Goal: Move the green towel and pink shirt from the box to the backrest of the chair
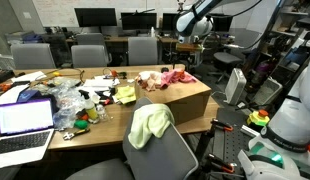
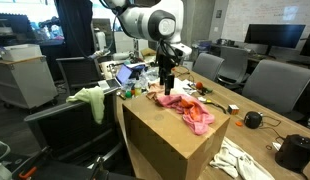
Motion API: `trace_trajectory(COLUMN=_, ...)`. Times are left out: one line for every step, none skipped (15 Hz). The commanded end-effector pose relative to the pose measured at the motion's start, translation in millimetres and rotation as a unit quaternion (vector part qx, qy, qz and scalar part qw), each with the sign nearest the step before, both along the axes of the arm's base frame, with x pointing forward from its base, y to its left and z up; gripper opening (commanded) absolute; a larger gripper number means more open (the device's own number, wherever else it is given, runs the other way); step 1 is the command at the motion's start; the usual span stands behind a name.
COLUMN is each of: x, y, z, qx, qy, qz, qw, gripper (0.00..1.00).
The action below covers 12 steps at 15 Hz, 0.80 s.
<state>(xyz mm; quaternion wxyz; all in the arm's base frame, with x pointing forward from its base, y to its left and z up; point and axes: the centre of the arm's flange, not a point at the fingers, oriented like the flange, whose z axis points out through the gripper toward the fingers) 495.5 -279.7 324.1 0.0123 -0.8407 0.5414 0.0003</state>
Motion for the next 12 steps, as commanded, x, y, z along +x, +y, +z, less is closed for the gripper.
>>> trace_trajectory(x=12.6, y=-26.9, z=-16.3, qx=0.032, qy=0.012, qz=-0.026, qw=0.9991, gripper=1.00)
trace_trajectory(x=11.9, y=-30.7, z=-21.5, qx=0.041, qy=0.015, qz=-0.035, qw=0.9984, gripper=1.00)
trace_trajectory(x=11.7, y=-34.5, z=-27.0, qx=0.050, qy=0.018, qz=-0.043, qw=0.9977, gripper=1.00)
trace_trajectory(x=11.3, y=-37.6, z=-31.6, qx=0.058, qy=0.022, qz=-0.052, qw=0.9967, gripper=1.00)
trace_trajectory(x=10.9, y=-41.2, z=-36.0, qx=0.066, qy=0.024, qz=-0.061, qw=0.9957, gripper=1.00)
trace_trajectory(x=9.6, y=-43.6, z=-40.1, qx=0.074, qy=0.026, qz=-0.068, qw=0.9946, gripper=1.00)
trace_trajectory(x=9.3, y=-47.5, z=-43.8, qx=0.081, qy=0.028, qz=-0.076, qw=0.9934, gripper=1.00)
trace_trajectory(x=8.5, y=-49.5, z=-46.4, qx=0.087, qy=0.029, qz=-0.083, qw=0.9924, gripper=1.00)
trace_trajectory(x=6.8, y=-53.0, z=-49.7, qx=0.092, qy=0.030, qz=-0.092, qw=0.9911, gripper=1.00)
trace_trajectory(x=5.8, y=-55.9, z=-51.7, qx=0.095, qy=0.030, qz=-0.099, qw=0.9900, gripper=1.00)
trace_trajectory(x=3.6, y=-59.7, z=-54.9, qx=0.101, qy=0.029, qz=-0.112, qw=0.9881, gripper=1.00)
trace_trajectory(x=1.7, y=-62.5, z=-57.0, qx=0.105, qy=0.028, qz=-0.123, qw=0.9865, gripper=1.00)
